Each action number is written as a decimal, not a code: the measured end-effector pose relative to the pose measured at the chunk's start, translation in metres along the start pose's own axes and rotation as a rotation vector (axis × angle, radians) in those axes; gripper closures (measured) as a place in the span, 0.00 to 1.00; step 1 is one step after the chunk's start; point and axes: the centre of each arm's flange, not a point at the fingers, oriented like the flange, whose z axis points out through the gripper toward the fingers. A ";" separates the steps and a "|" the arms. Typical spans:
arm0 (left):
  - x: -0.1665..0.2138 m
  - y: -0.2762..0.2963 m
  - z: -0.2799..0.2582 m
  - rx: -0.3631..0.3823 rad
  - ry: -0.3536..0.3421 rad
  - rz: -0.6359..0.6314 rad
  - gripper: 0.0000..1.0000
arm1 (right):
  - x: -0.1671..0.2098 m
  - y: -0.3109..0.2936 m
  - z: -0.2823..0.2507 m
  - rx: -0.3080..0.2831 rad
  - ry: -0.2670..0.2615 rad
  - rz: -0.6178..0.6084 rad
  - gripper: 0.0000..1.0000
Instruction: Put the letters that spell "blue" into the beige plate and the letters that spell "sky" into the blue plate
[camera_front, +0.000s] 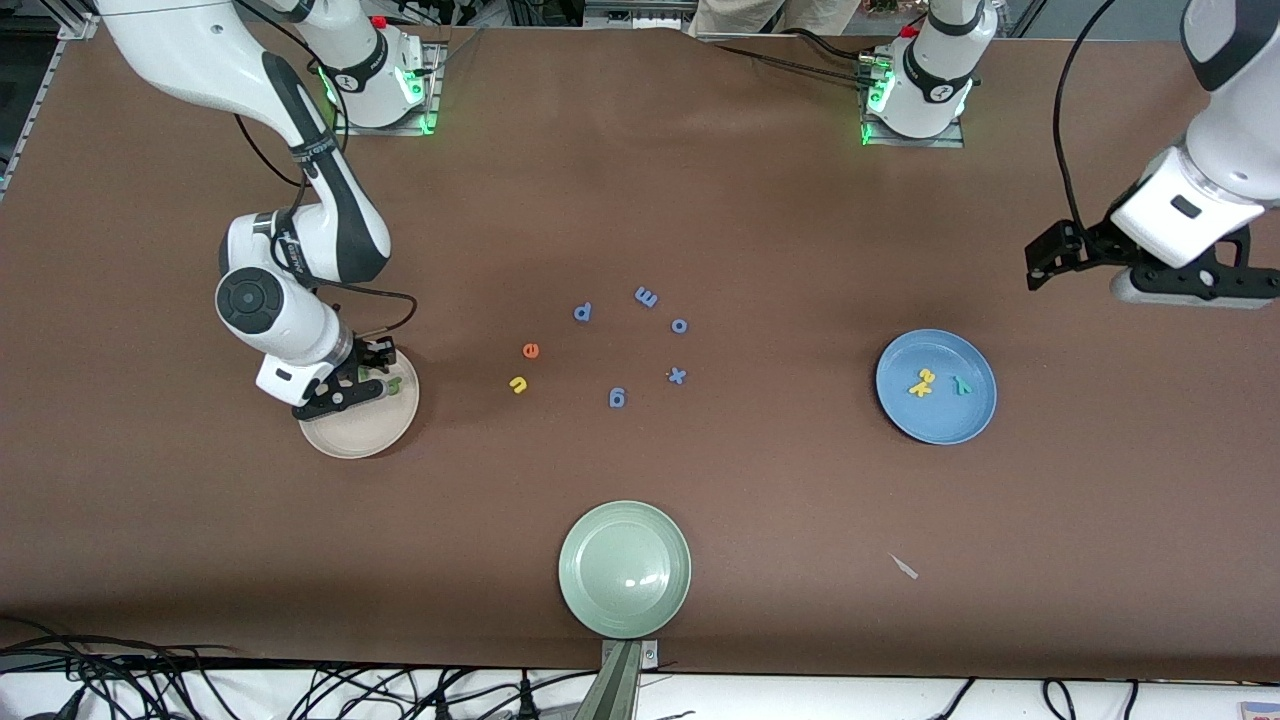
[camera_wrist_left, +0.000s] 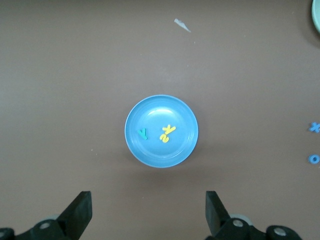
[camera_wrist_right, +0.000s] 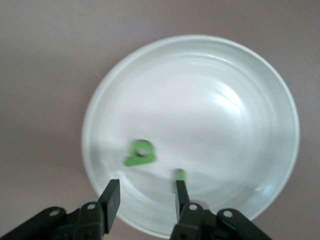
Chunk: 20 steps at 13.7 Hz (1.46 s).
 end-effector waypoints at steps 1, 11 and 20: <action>-0.005 0.002 0.000 0.003 -0.001 0.003 0.00 | 0.009 -0.022 -0.011 0.005 0.005 0.040 0.47; -0.005 -0.006 0.004 0.001 -0.006 -0.010 0.00 | 0.057 -0.179 0.028 0.047 0.059 0.428 0.44; -0.006 -0.006 0.005 0.002 -0.013 -0.009 0.00 | 0.051 -0.189 0.049 0.079 0.038 0.476 0.45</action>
